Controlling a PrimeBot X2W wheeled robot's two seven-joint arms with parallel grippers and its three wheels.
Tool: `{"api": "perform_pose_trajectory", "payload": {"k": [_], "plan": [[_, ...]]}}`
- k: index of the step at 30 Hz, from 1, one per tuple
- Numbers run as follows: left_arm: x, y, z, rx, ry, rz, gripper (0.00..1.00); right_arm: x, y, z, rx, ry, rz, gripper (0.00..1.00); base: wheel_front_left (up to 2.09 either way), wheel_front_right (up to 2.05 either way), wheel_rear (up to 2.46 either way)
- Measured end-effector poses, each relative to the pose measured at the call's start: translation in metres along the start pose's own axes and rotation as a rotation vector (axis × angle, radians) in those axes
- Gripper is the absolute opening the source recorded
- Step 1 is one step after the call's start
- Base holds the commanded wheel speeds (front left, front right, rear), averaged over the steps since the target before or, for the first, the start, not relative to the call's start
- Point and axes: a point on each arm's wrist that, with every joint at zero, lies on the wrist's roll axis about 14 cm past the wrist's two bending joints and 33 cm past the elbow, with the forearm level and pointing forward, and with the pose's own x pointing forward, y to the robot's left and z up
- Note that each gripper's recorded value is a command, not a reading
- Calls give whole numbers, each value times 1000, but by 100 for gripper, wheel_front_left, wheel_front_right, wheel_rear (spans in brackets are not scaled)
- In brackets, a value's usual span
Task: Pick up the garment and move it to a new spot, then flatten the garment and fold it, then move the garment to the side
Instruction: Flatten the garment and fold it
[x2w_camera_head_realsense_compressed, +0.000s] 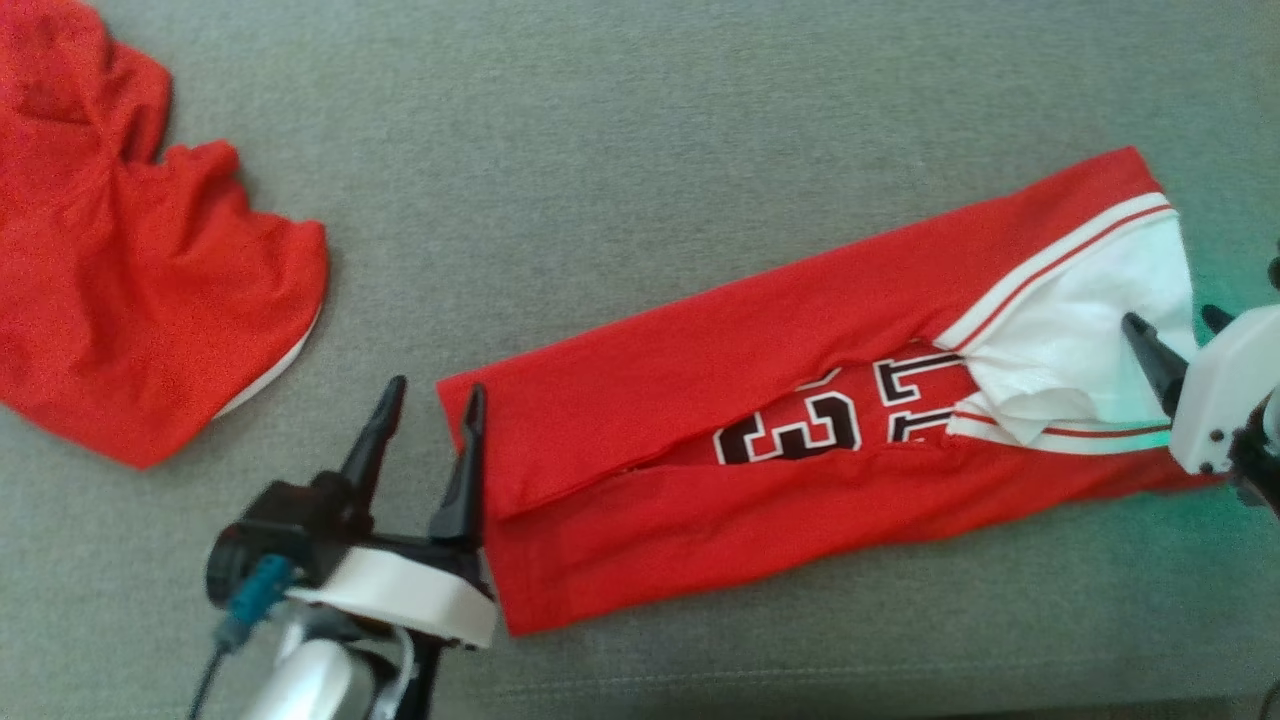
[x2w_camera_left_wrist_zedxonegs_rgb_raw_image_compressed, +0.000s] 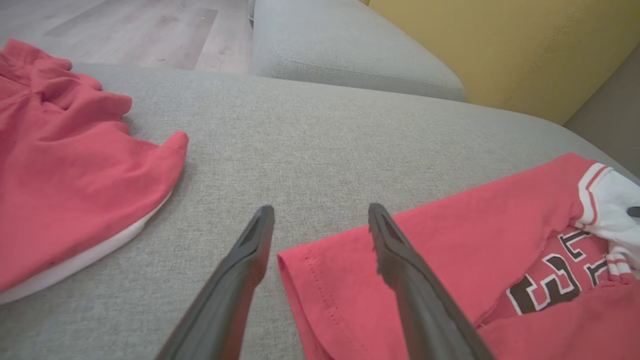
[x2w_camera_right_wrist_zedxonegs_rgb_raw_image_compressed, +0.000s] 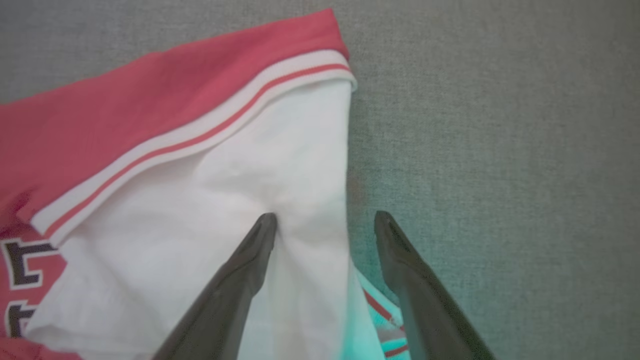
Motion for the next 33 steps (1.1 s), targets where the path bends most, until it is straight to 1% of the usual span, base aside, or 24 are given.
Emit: {"api": "perform_pose_trajectory", "payload": {"k": [4, 6, 10, 11, 12, 16, 19, 24, 25, 29, 31, 33], "plan": [[-1, -6, -3, 13, -20, 13, 100, 16, 5, -4, 20, 52, 11, 100, 0, 0, 0], [0, -11, 2, 8, -42, 11, 100, 23, 16, -5, 44, 69, 45, 100, 0, 0, 0], [1, -17, 10, -15, -79, 7, 100, 29, 22, 0, 52, 83, 65, 100, 0, 0, 0], [1, -16, 12, -19, -88, 14, 100, 30, 23, 1, 52, 83, 67, 37, 0, 0, 0], [1, -16, 14, -25, -97, 18, 100, 30, 24, 1, 55, 84, 72, 0, 0, 0, 0], [-3, -9, 15, -33, -109, 39, 100, 31, 31, 5, 96, 53, 111, 0, 0, 0, 0], [-9, -7, 11, -40, -99, 42, 100, 28, 22, 9, 137, 16, 97, 0, 0, 0, 0], [-10, -8, 11, -47, -104, 33, 100, 14, -20, 17, 191, -42, 8, 0, 0, 0, 0], [-12, -8, 8, -51, -94, 28, 100, 3, -45, 23, 194, -67, -54, 0, 0, 0, 0], [-14, -12, 7, -56, -92, 3, 100, -26, -93, 39, 209, -146, -175, 0, 0, 0, 0], [-15, -14, 8, -57, -94, -3, 100, -39, -106, 48, 207, -184, -210, 0, 0, 0, 0], [-17, -17, 9, -57, -97, -9, 100, -52, -109, 58, 198, -223, -219, 0, 0, 0, 0]]}}
